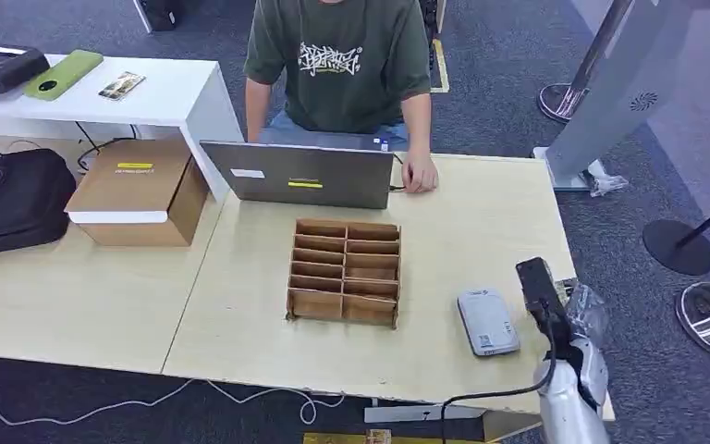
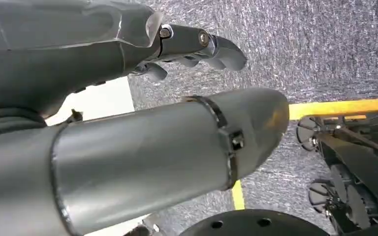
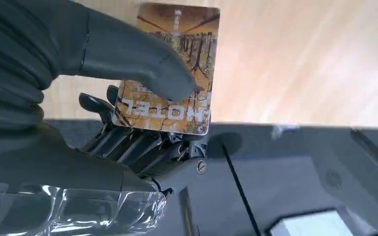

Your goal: Pass the card to the sensor for recognition and then transmit it.

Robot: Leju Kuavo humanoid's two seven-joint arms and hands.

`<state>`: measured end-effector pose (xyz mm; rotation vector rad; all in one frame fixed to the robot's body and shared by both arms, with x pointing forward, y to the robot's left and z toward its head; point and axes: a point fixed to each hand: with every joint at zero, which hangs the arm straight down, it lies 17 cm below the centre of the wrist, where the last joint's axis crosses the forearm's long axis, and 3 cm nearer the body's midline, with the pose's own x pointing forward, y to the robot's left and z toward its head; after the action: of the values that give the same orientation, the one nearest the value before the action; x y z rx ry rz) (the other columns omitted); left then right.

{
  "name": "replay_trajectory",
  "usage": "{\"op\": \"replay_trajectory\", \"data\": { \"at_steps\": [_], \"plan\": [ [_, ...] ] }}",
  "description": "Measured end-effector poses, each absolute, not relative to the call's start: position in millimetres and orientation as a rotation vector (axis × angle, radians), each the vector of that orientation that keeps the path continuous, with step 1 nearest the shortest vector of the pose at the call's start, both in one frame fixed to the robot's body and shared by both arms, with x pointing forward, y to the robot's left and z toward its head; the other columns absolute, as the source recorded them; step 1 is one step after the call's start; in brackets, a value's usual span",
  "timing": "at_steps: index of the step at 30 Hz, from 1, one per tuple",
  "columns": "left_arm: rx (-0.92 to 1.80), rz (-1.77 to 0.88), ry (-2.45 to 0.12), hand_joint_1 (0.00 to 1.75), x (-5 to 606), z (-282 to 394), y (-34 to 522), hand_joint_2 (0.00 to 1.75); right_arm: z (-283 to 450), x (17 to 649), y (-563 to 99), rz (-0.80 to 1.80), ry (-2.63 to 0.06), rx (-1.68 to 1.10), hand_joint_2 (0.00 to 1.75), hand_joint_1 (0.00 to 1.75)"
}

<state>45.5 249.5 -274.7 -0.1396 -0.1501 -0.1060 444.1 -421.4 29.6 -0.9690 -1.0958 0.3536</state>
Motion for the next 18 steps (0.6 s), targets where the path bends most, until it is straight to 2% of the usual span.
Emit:
{"op": "replay_trajectory", "data": {
  "at_steps": [8,18],
  "plan": [
    [-0.154,-0.082,-0.157,0.00,47,-274,243,0.00,83,443,-398,0.356,-1.226,-1.017,1.75,1.75],
    [-0.158,-0.067,-0.157,0.00,47,-274,242,0.00,80,431,-362,0.403,-1.231,-0.942,1.75,1.75]
  ]
}}
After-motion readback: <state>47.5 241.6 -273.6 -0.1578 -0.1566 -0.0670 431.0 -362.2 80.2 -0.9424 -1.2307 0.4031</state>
